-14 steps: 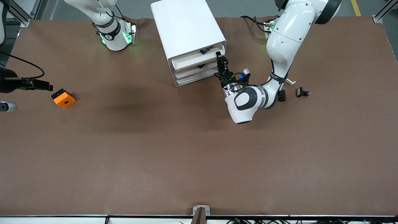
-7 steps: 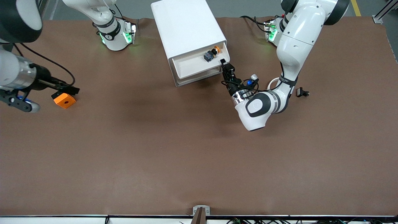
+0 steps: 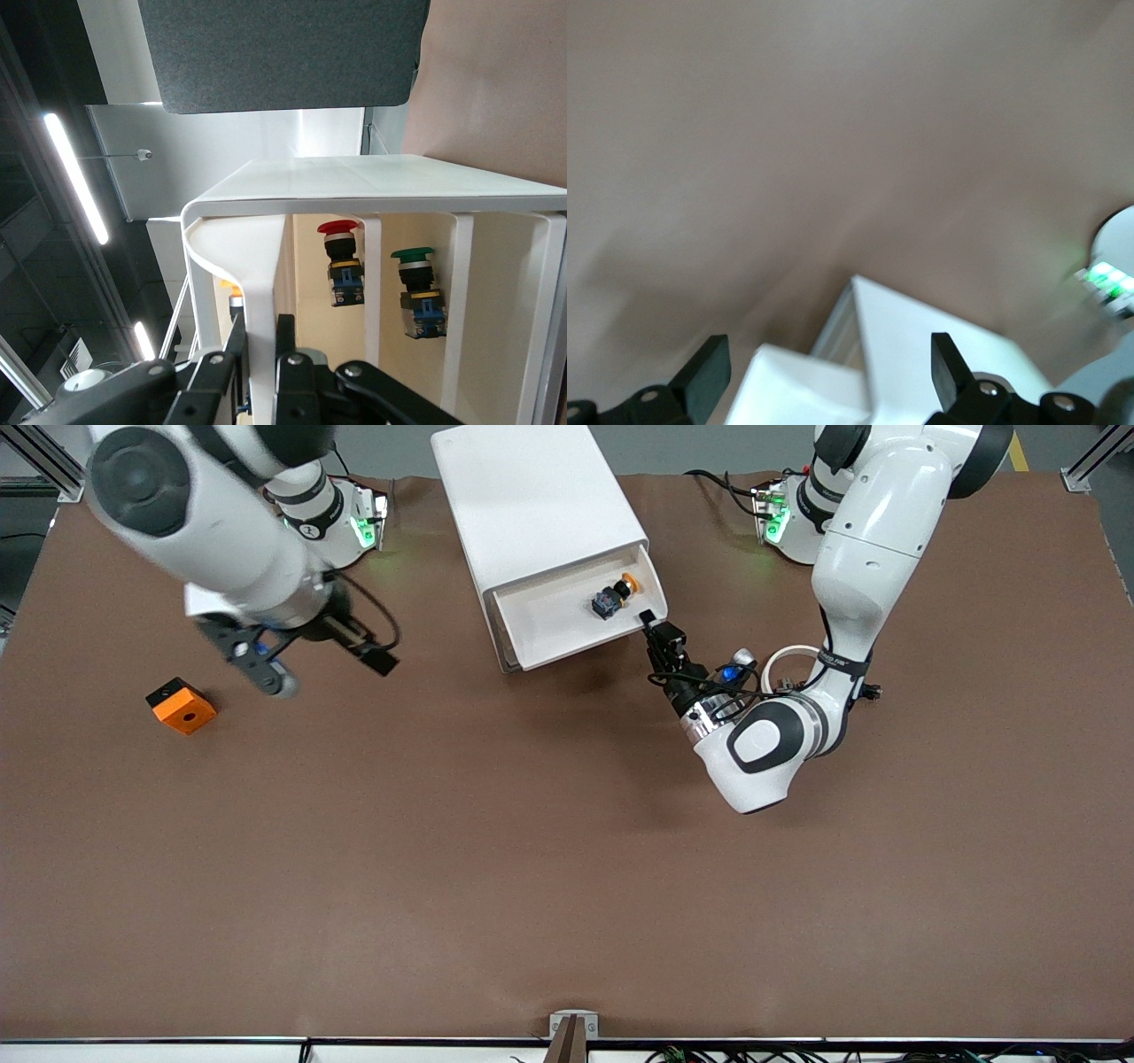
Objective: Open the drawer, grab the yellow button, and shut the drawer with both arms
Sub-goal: 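Lower the right gripper into the drawer onto the yellow-capped button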
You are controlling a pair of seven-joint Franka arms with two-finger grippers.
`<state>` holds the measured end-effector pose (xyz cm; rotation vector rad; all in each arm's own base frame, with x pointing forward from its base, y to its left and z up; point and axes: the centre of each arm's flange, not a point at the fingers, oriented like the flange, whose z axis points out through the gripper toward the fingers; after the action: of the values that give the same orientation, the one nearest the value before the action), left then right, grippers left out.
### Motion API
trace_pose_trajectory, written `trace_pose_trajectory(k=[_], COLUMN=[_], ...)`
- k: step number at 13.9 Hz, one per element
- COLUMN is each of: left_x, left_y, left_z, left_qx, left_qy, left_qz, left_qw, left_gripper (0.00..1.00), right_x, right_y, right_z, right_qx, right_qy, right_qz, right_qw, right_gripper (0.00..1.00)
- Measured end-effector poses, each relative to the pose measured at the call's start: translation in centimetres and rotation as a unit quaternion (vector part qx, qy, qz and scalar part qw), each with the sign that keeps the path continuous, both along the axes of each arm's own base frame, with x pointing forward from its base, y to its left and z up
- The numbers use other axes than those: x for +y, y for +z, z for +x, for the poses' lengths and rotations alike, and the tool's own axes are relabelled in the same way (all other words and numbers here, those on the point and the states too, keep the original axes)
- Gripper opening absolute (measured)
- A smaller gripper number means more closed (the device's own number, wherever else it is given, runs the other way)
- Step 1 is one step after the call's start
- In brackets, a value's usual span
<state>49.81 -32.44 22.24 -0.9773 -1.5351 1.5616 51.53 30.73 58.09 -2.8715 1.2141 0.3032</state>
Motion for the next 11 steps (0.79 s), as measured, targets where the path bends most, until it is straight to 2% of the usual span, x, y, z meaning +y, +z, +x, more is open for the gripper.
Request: trace_pose_trajectory(k=[3,7,11], left_x=[0.2,1.9,2.3], left_y=[0.1,0.2,0.3], left_z=[0.3,1.6,2.0], left_qx=[-0.002,-0.005,-0.006], left_qy=[0.003,0.025,0.031], left_qz=[0.0,-0.002,-0.002], left_qw=[1.0,1.0,0.999], left_gripper=[0.15,0.15,0.15], right_x=[7.1,13.7,17.5], right_y=[-0.7,-1.4,-1.3], right_z=[-2.7,-7.2,-11.0], right_qx=[-0.023,-0.027,-0.031], right_qy=[-0.039,-0.049,-0.03], right_qz=[0.01,0.012,0.018], right_qw=[0.999,0.998,0.999], right_gripper=[1.0,1.0,1.0])
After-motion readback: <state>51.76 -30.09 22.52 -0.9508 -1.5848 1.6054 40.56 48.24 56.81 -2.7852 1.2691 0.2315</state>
